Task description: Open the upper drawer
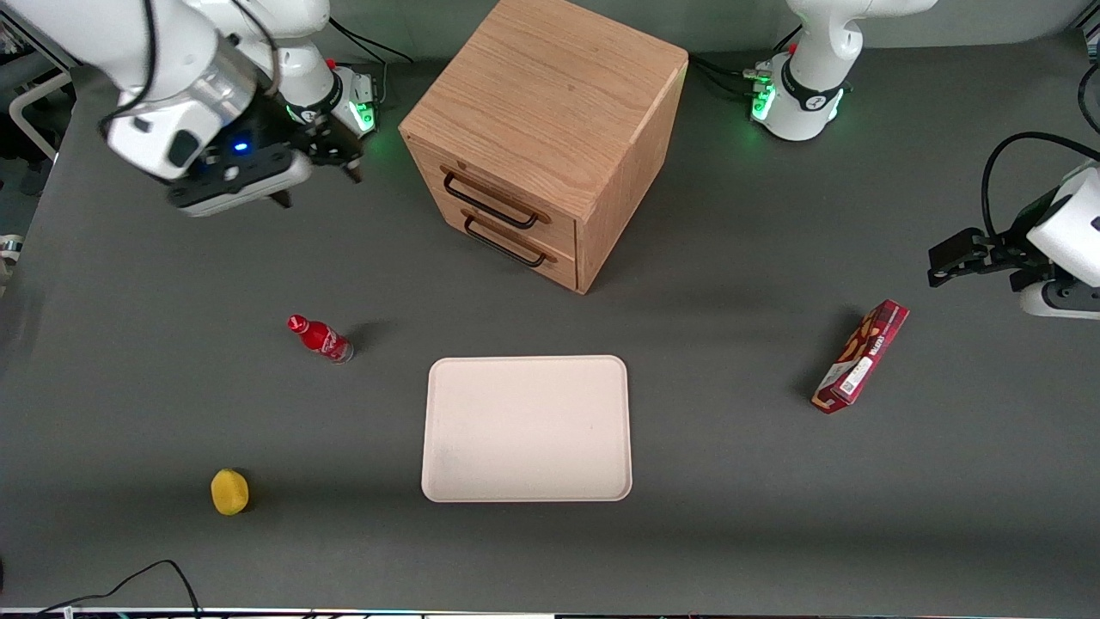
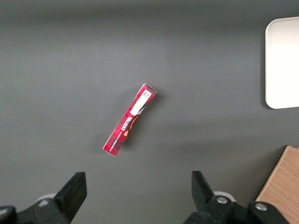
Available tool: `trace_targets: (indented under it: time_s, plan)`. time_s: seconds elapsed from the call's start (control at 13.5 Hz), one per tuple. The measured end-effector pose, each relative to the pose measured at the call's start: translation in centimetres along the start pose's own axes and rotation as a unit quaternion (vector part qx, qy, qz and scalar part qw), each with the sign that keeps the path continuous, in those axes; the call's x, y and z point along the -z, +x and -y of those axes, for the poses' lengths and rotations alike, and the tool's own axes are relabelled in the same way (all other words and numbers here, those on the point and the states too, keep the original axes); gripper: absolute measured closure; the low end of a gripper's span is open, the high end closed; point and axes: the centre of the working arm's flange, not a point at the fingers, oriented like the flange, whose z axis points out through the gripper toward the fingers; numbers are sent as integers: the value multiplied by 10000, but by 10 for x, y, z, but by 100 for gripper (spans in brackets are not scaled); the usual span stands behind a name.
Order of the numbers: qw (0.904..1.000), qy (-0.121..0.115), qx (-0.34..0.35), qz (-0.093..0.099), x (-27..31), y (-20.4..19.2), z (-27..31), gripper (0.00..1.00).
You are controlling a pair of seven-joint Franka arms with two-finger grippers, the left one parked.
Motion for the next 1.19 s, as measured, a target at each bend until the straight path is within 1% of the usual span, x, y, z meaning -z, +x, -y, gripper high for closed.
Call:
trace_targets:
  time_s: [0.07, 0.15, 0.22, 0.3, 0.44, 0.52, 0.67, 0.74, 0.81, 0.89, 1.04, 1.19]
  plan:
    - [9987, 186, 474, 95, -7, 4, 2, 0]
    - [9949, 323, 934, 194, -17, 9, -1, 0]
    - [9891, 489, 1349, 331, -28, 14, -4, 0]
    - [9814, 732, 1717, 446, -41, 20, -6, 0]
    - [9620, 1360, 2270, 669, -75, 35, -10, 0]
    - [9528, 1589, 2471, 773, -95, 43, -15, 0]
    - [9411, 1892, 2626, 980, -129, 56, -22, 0]
    - [9375, 1983, 2657, 1056, -143, 60, -21, 0]
    - [9356, 2030, 2682, 1071, -153, 62, -16, 0]
    - [9346, 2038, 2724, 1039, -163, 63, -7, 0]
    - [9339, 2000, 2812, 939, -181, 59, 16, 0]
    - [9358, 1928, 2800, 933, -200, 51, 25, 0]
